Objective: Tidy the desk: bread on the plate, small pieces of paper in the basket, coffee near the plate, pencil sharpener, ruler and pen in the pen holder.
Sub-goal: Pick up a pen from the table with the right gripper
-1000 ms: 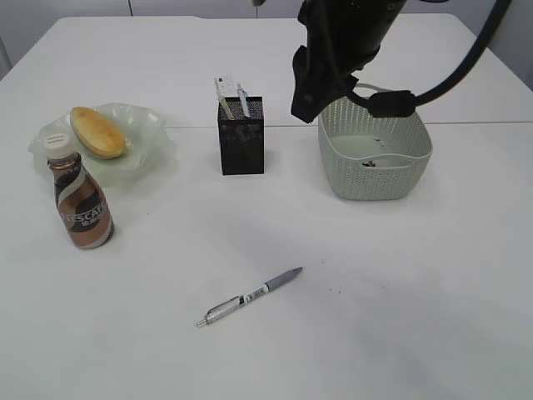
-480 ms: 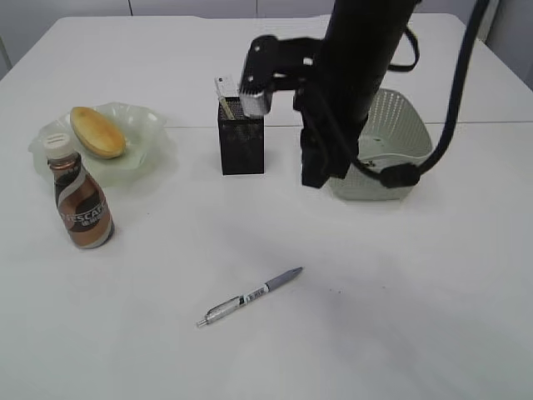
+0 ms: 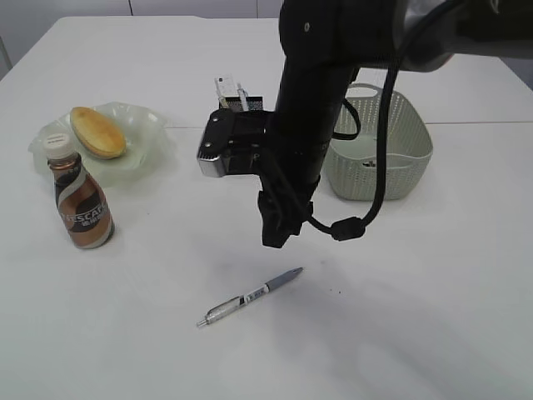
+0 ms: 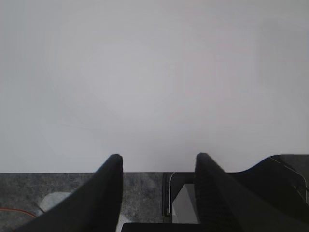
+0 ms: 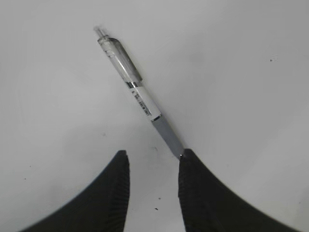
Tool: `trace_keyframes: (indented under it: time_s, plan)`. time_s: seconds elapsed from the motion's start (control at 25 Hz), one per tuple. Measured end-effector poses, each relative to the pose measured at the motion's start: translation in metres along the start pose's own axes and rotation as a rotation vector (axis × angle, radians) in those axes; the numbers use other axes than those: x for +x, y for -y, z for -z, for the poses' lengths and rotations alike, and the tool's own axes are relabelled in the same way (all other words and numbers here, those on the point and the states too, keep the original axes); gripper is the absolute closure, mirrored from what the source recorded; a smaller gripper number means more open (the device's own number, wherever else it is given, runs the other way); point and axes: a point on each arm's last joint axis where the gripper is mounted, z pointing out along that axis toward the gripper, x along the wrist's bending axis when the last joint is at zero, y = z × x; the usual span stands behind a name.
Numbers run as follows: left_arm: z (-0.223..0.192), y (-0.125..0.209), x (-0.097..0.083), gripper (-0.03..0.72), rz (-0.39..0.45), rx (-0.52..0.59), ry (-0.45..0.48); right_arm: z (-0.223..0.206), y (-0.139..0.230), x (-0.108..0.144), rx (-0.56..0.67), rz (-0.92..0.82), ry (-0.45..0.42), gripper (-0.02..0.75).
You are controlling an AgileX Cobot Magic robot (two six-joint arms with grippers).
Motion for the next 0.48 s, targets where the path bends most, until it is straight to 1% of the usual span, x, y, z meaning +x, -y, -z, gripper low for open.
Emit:
trace_keyframes:
  time_s: [0.28, 0.48]
  plan:
    - [0.0, 0.0, 0.0002, 0.328, -0.001, 0.0, -0.002, -0.0039, 0.0015, -0.0016, 0.017, -0.019, 0.001, 0.477]
    - [0.0, -0.0001, 0.0003, 0.328, -0.001, -0.001, -0.003, -0.0039, 0.0034, -0.0027, 0.039, 0.155, 0.011, 0.468]
